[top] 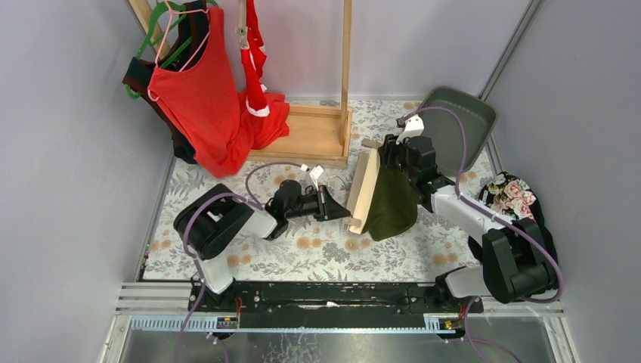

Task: Clip the underwear to the hanger
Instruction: Pick up the hanger at the center of the board.

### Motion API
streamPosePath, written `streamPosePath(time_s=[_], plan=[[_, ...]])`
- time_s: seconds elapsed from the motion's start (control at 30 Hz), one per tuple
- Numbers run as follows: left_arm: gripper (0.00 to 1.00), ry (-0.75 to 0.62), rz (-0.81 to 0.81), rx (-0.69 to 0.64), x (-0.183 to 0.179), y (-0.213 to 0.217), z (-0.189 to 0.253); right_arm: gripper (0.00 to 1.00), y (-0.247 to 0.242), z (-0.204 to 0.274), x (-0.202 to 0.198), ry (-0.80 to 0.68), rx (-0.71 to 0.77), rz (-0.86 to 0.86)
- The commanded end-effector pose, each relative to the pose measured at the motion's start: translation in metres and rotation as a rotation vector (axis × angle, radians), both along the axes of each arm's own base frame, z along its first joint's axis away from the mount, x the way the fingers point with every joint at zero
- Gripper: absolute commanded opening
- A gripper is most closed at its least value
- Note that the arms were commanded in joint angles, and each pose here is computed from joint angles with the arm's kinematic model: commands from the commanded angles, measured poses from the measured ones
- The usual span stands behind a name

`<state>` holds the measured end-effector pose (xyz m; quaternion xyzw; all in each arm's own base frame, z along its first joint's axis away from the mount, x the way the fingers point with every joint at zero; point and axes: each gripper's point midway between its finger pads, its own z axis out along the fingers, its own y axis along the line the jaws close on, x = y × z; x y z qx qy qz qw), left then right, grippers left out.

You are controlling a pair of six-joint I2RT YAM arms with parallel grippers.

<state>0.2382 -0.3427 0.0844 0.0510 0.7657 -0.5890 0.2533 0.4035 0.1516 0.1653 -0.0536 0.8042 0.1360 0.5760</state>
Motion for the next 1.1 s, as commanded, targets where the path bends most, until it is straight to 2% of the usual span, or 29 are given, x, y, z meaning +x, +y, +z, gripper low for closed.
streamPosePath(time_s=[0.0, 0.07, 0.2, 0.3, 0.4, 0.57, 0.73, 0.9, 1.07], plan=[[0.00, -0.081, -0.059, 0.214, 0.005, 0.004, -0.013, 0.57, -0.011, 0.017, -0.008, -0.026, -0.053, 0.001], [0.00, -0.101, -0.084, 0.274, 0.005, 0.007, -0.014, 0.66, -0.015, 0.027, -0.011, -0.041, -0.060, -0.007], [0.00, -0.144, -0.105, 0.340, 0.008, 0.012, -0.007, 0.71, -0.010, 0.050, -0.021, -0.073, -0.053, 0.051], [0.00, -0.159, -0.127, 0.356, 0.007, 0.012, -0.002, 0.70, 0.006, 0.066, -0.035, -0.107, -0.044, 0.173], [0.00, -0.174, -0.151, 0.357, 0.006, 0.011, 0.004, 0.67, 0.031, 0.073, -0.057, -0.129, -0.027, 0.371], [0.00, -0.205, -0.198, 0.360, 0.001, 0.010, 0.012, 0.65, 0.072, 0.065, -0.088, -0.108, 0.017, 0.652], [0.00, -0.237, -0.232, 0.357, -0.004, 0.012, 0.022, 0.64, 0.105, 0.043, -0.101, -0.046, -0.034, 0.792], [0.00, -0.251, -0.270, 0.340, -0.011, 0.012, 0.029, 0.65, 0.127, 0.030, -0.112, -0.045, -0.019, 0.901], [0.00, -0.264, -0.293, 0.340, -0.017, 0.014, 0.031, 0.65, 0.132, 0.028, -0.112, -0.053, -0.027, 0.932]])
